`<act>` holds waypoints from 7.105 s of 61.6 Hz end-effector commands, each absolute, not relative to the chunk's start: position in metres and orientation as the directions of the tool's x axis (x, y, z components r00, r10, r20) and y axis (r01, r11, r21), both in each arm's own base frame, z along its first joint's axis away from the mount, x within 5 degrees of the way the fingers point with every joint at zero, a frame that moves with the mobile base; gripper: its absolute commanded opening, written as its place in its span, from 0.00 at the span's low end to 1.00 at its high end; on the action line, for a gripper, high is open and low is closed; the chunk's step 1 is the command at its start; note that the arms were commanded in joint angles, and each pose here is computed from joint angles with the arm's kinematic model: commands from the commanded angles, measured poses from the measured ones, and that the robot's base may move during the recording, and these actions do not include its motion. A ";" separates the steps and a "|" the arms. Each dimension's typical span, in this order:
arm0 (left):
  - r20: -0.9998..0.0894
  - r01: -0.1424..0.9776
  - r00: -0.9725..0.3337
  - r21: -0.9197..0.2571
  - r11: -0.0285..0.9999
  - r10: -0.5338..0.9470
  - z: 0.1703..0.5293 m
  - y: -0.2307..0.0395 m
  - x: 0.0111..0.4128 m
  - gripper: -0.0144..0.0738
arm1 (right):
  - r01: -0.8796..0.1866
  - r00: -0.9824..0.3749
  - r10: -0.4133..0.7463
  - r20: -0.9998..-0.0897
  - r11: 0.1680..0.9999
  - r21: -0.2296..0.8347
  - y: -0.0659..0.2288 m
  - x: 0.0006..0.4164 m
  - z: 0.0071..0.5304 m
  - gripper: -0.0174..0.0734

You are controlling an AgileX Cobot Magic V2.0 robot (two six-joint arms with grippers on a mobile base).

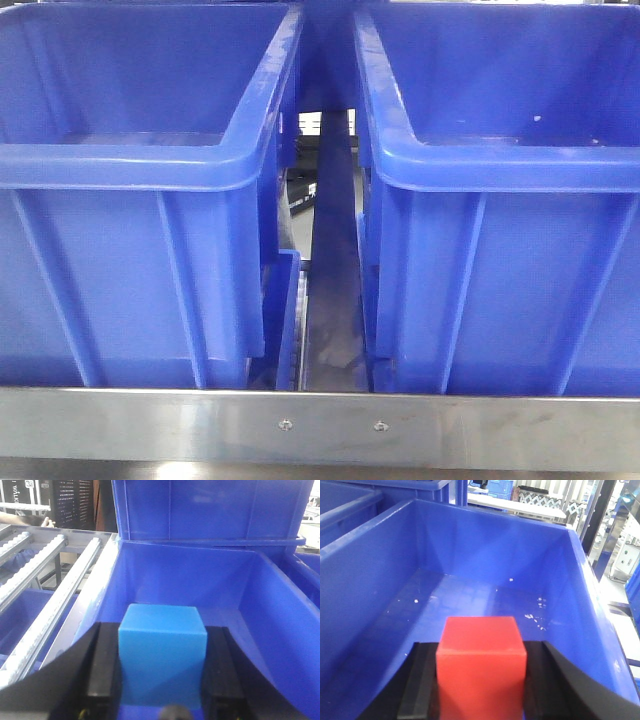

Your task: Sort and place red and blue blocks on shelf

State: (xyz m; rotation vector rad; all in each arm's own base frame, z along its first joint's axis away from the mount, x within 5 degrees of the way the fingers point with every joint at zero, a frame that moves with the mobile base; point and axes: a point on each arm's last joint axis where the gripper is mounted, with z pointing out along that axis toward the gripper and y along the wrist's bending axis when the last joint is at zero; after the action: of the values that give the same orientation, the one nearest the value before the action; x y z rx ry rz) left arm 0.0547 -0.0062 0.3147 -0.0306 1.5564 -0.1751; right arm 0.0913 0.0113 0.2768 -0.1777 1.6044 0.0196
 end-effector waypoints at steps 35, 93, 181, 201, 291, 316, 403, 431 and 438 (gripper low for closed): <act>-0.987 0.157 -0.008 -0.161 0.974 -0.162 0.346 -0.015 0.092 0.30 | -0.136 -0.044 0.026 -0.999 0.990 0.032 0.017 0.122 0.346 0.25; -0.978 0.295 -0.210 -0.080 0.952 -0.017 0.310 -0.072 0.212 0.69 | -0.225 -0.137 -0.014 -0.990 0.974 0.017 0.048 0.205 0.330 0.73; -0.995 0.147 0.006 -0.095 0.985 -0.097 0.354 -0.019 0.129 0.31 | -0.064 0.089 0.056 -0.994 0.997 0.050 0.007 0.119 0.365 0.25; -0.995 0.112 0.030 -0.094 0.989 -0.098 0.341 -0.010 0.095 0.31 | -0.062 0.186 0.062 -0.981 0.997 0.051 0.004 0.079 0.320 0.25; -0.996 0.117 0.006 -0.093 0.989 -0.094 0.339 -0.011 0.092 0.30 | -0.064 0.220 0.092 -0.971 0.995 0.080 0.002 0.052 0.223 0.25; -0.996 0.117 0.006 -0.093 0.989 -0.094 0.339 -0.011 0.092 0.30 | -0.064 0.225 0.091 -0.970 0.995 0.079 0.002 0.052 0.223 0.25; -0.996 0.091 0.064 -0.051 0.995 -0.057 0.329 -0.008 0.094 0.30 | -0.048 0.254 0.041 -0.966 0.998 0.029 0.002 0.051 0.225 0.25; -0.985 0.052 0.173 -0.008 0.999 -0.017 0.239 -0.003 0.063 0.30 | -0.048 0.254 0.041 -0.966 0.998 0.029 0.002 0.051 0.225 0.25; -0.985 0.053 0.171 -0.014 0.999 -0.023 0.219 -0.002 0.059 0.30 | -0.048 0.254 0.041 -0.966 0.998 0.029 0.002 0.051 0.225 0.25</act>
State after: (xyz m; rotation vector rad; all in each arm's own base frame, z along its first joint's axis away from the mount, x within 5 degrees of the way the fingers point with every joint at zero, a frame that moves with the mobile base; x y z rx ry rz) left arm 0.0616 -0.0036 0.2136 0.0469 1.4880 -0.0486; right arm 0.0562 0.0030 0.2084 -0.0126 1.4502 0.0781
